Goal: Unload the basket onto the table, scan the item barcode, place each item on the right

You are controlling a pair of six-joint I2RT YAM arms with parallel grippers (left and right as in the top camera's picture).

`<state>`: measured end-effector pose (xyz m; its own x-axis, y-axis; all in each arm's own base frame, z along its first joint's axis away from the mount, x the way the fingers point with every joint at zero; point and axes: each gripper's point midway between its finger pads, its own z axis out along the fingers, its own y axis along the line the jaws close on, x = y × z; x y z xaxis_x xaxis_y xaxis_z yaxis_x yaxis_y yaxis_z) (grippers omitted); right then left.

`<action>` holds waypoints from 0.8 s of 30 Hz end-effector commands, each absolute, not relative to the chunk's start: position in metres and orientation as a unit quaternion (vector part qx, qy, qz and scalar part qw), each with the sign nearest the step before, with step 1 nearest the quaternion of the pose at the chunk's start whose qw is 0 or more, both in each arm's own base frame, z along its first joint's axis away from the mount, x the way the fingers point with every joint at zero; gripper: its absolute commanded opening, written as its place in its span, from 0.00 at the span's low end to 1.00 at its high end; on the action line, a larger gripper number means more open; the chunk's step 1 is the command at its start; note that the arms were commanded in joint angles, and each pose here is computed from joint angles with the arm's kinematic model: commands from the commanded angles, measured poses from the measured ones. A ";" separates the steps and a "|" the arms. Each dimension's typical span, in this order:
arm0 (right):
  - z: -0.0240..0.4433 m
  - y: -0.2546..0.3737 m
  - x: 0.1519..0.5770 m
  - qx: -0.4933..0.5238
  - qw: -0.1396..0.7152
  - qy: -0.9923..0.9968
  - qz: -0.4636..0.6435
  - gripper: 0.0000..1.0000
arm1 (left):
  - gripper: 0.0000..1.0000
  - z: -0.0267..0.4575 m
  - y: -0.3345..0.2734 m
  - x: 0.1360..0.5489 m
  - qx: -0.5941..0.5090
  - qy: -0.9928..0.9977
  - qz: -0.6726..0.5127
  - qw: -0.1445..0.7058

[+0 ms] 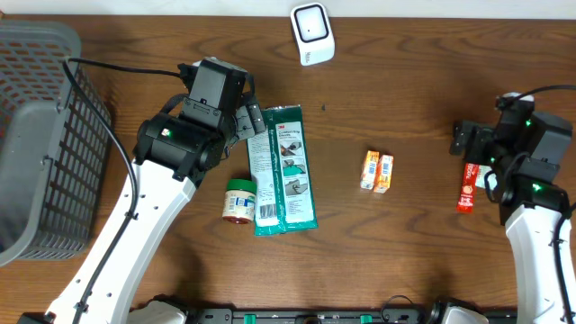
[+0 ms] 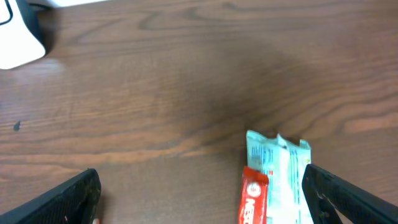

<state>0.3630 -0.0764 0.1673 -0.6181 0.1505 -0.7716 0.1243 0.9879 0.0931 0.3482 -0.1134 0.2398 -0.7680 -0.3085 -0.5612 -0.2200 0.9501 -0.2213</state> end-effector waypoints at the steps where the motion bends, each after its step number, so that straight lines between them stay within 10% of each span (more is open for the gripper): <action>1: 0.172 -0.076 0.361 0.083 0.429 0.899 0.022 0.99 | 0.91 0.245 -0.109 0.348 -0.141 0.935 -0.067 0.318; 24: 0.148 -0.069 0.338 0.093 0.366 0.925 0.035 0.99 | 0.91 0.245 -0.109 0.348 -0.141 0.935 -0.067 0.318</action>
